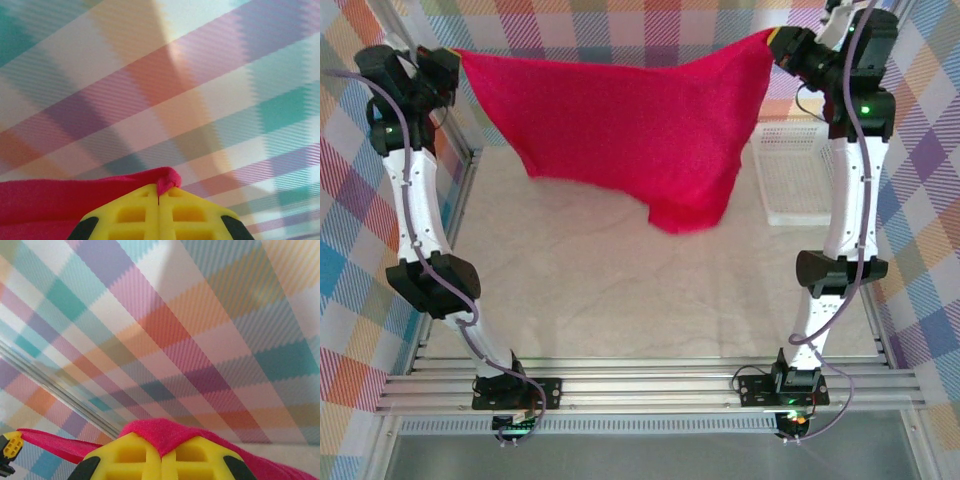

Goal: Fold the inside-out t-shirt

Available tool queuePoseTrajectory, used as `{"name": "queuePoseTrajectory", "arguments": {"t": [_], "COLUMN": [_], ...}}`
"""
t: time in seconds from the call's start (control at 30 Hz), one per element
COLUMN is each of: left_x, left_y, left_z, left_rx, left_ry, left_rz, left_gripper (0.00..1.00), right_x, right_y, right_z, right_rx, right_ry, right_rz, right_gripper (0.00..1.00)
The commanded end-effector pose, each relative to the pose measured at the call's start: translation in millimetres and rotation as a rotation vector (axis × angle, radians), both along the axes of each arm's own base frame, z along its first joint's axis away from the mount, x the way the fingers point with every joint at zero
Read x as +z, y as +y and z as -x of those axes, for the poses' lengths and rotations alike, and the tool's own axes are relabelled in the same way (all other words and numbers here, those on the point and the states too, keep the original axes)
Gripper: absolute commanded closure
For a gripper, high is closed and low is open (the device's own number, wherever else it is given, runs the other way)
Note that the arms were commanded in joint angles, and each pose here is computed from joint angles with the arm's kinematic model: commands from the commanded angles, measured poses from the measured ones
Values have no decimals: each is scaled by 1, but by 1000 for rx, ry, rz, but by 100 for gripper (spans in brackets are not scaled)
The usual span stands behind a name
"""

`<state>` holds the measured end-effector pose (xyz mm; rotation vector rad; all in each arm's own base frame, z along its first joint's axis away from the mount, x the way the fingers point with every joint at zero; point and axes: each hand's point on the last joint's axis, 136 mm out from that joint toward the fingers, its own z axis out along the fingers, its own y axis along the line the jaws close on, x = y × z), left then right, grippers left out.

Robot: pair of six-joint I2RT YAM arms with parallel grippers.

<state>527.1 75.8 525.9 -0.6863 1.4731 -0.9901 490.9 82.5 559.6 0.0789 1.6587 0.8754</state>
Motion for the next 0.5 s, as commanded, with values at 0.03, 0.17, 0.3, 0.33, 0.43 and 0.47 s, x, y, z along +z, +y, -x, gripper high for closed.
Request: {"name": "queuePoseTrajectory", "arguments": {"t": [0.03,0.17,0.3,0.33,0.43,0.47], "left_x": [91,52,-64,-95,-201,-239], "left_y": [-2,-6,-14,-16,-21,-22], "left_z": [53,73,95,102,140,155], "left_rx": [7,16,11,12,31,41], "left_ry": [-267,-188,52,114,341,431], "left_rz": [-52,-90,-131,-127,-130,-117], "left_gripper": [100,100,100,100,100,100], "right_x": [62,47,-27,-51,-146,-182], "right_y": [12,24,44,50,63,63], "right_z": [50,71,81,84,103,112], "right_rx": [99,168,215,223,239,232], "right_ry": [-209,-159,-31,6,171,240], "right_rz": [15,35,32,35,42,37], "right_gripper": [100,100,100,100,100,100]}}
